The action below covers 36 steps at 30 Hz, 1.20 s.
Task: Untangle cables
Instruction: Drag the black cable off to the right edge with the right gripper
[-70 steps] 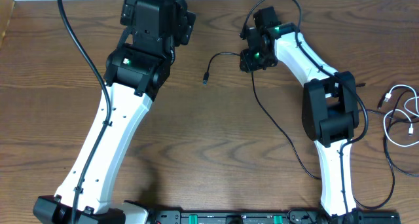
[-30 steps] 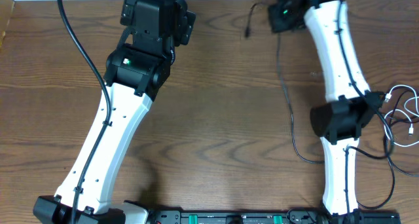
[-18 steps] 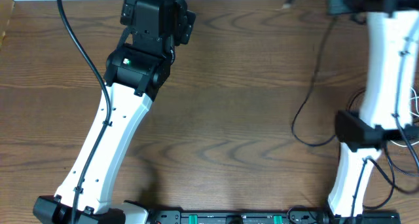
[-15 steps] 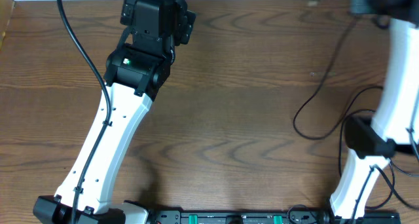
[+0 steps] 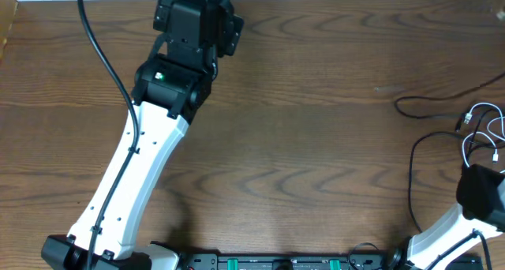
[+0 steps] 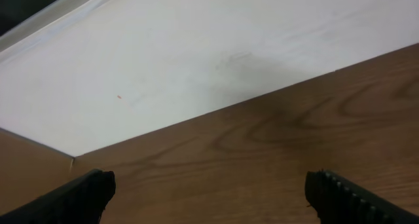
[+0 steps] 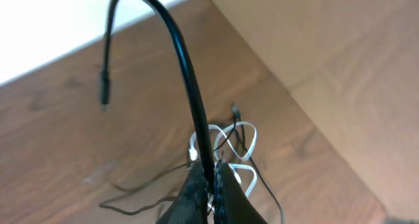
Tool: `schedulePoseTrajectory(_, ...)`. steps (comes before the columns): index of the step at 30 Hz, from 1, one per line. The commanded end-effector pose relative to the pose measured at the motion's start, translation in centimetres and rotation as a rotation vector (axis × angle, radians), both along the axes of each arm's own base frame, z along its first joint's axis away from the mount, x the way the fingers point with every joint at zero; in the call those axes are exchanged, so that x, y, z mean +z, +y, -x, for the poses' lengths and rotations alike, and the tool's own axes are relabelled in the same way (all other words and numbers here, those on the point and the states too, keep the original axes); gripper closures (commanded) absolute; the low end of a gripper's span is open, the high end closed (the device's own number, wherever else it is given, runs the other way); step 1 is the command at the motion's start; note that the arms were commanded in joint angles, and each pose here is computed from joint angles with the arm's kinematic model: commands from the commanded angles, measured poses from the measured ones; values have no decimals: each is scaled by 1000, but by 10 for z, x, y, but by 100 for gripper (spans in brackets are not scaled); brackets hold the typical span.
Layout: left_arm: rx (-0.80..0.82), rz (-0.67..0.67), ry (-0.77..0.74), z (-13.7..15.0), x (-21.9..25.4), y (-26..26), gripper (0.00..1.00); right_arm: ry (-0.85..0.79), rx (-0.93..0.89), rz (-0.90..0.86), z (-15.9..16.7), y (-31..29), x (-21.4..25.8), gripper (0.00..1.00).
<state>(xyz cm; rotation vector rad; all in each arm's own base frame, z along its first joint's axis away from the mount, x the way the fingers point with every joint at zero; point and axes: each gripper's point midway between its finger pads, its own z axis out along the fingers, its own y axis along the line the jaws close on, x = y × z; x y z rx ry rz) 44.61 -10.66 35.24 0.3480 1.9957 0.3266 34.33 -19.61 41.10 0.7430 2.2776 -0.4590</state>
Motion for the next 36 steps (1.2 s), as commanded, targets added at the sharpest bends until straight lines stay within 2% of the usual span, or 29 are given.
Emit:
schedulePoseTrajectory(1,1,17,-31,5,14,0,2,48,-101,-40,8,-27,-22,99)
schedulePoseTrajectory(14,1,17,-31,5,14,0,2,175,-316,-174,44,-87,-85,99)
schedulePoseTrajectory(25,1,17,-31,5,14,0,2,242,-404,-214,53,-100,-120,98)
schedulePoseTrajectory(27,1,17,-31,5,14,0,2,239,-407,-213,53,-101,-119,90)
schedulePoseTrajectory(29,1,17,-31,5,14,0,2,238,-408,-213,53,-101,-119,71)
schedulePoseTrajectory(31,1,17,-31,5,13,0,2,238,-408,-213,53,-101,-119,22)
schedulePoseTrajectory(32,1,17,-31,5,13,0,2,237,-410,-214,53,-101,-119,9)
schedulePoseTrajectory(33,1,17,-31,5,13,0,2,237,-411,-214,53,-101,-119,2)
schedulePoseTrajectory(36,1,17,-31,5,14,0,2,236,-410,-215,53,-101,-119,1)
